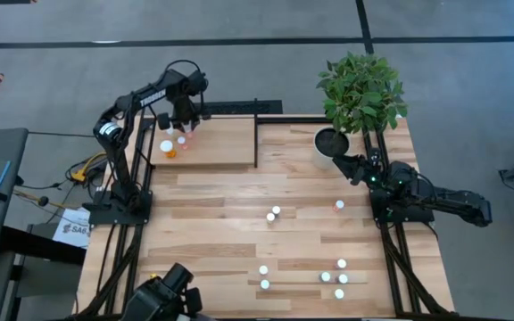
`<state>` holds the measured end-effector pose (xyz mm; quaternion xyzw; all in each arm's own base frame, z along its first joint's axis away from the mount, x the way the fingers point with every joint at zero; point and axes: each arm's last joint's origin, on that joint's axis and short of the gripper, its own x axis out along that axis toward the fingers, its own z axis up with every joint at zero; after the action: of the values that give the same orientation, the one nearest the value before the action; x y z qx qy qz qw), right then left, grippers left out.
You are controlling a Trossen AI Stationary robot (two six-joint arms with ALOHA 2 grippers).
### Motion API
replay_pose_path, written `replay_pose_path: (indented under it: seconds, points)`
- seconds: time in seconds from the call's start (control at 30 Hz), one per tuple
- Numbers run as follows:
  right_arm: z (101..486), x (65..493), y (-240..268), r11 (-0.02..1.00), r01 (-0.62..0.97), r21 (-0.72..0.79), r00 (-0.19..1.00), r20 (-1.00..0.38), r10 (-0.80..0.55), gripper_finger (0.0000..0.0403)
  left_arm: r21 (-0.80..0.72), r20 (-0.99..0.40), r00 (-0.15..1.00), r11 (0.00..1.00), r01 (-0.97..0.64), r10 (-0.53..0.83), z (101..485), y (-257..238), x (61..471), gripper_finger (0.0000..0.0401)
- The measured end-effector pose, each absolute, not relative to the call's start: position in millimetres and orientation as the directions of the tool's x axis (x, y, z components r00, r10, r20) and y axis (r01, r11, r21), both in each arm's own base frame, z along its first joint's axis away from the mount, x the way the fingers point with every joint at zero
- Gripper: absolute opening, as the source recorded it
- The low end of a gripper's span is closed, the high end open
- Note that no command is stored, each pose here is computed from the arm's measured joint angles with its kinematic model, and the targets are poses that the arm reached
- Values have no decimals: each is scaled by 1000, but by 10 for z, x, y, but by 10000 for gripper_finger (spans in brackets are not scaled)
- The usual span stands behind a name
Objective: Pick and place medicine bottles onto shelf by color
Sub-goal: Put the pink pill bottle on the shelf
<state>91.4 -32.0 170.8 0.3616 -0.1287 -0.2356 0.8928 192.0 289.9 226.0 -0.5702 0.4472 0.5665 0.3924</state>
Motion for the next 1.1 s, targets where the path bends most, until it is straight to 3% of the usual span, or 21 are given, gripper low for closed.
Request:
replay_pose_path:
  seconds: [0.8,0.93,1.1]
  points:
    - [1707,915,-320,627,328,706,856,59,-514,302,39,-995,-13,-265,-964,-101,2179,2876,1910,123]
    - [1707,914,-320,627,328,706,856,59,-514,302,44,-994,-16,-265,-963,-109,2179,2869,1906,150]
    - [1708,914,-320,627,328,706,856,59,-514,302,56,-992,-23,-270,-961,-121,2182,2857,1899,224]
